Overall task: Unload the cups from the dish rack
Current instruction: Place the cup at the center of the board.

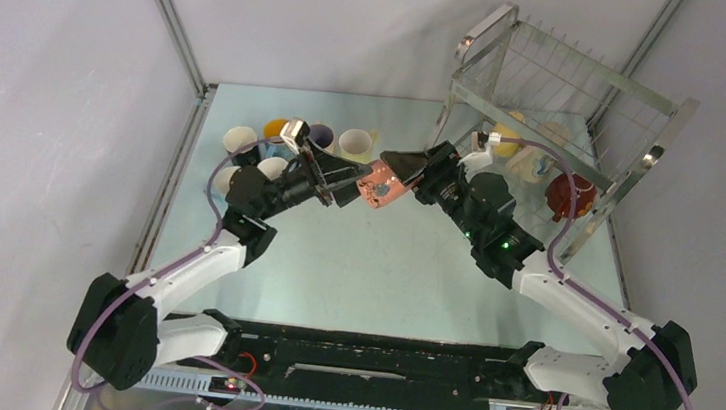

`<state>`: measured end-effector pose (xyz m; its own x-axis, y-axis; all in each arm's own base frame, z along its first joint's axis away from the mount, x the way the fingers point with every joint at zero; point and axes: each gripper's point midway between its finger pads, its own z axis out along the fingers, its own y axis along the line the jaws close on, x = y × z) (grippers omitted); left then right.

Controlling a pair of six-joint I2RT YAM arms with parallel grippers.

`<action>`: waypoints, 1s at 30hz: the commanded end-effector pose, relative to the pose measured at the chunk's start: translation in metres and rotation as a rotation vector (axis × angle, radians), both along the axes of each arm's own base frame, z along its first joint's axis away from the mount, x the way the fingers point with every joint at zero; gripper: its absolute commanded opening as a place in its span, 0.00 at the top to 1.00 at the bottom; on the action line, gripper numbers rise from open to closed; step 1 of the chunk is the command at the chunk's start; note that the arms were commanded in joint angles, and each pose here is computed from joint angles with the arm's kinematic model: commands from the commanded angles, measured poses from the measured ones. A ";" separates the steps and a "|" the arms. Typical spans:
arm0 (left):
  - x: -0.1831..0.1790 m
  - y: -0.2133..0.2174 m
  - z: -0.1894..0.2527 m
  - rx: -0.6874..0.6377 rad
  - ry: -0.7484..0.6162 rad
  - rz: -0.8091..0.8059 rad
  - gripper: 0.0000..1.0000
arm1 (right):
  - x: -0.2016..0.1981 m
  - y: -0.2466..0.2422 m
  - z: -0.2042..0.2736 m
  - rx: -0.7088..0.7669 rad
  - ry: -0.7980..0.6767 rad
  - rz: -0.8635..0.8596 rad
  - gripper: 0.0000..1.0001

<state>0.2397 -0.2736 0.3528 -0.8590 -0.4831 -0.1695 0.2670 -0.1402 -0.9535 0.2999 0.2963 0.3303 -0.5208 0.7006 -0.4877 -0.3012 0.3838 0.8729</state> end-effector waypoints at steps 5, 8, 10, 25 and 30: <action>-0.011 0.007 0.032 -0.182 -0.014 -0.063 0.44 | -0.016 0.013 0.052 0.176 -0.091 0.081 1.00; -0.011 0.008 0.033 -0.187 -0.012 -0.063 0.50 | -0.017 0.015 0.052 0.179 -0.087 0.086 1.00; -0.011 0.008 0.033 -0.188 -0.012 -0.064 0.54 | -0.019 0.016 0.053 0.181 -0.088 0.089 1.00; -0.015 0.007 0.041 -0.194 -0.032 -0.071 1.00 | -0.032 0.021 0.055 0.142 -0.120 0.099 0.66; -0.016 0.006 0.047 -0.170 -0.073 -0.061 1.00 | -0.034 0.014 0.054 0.104 -0.128 0.071 0.18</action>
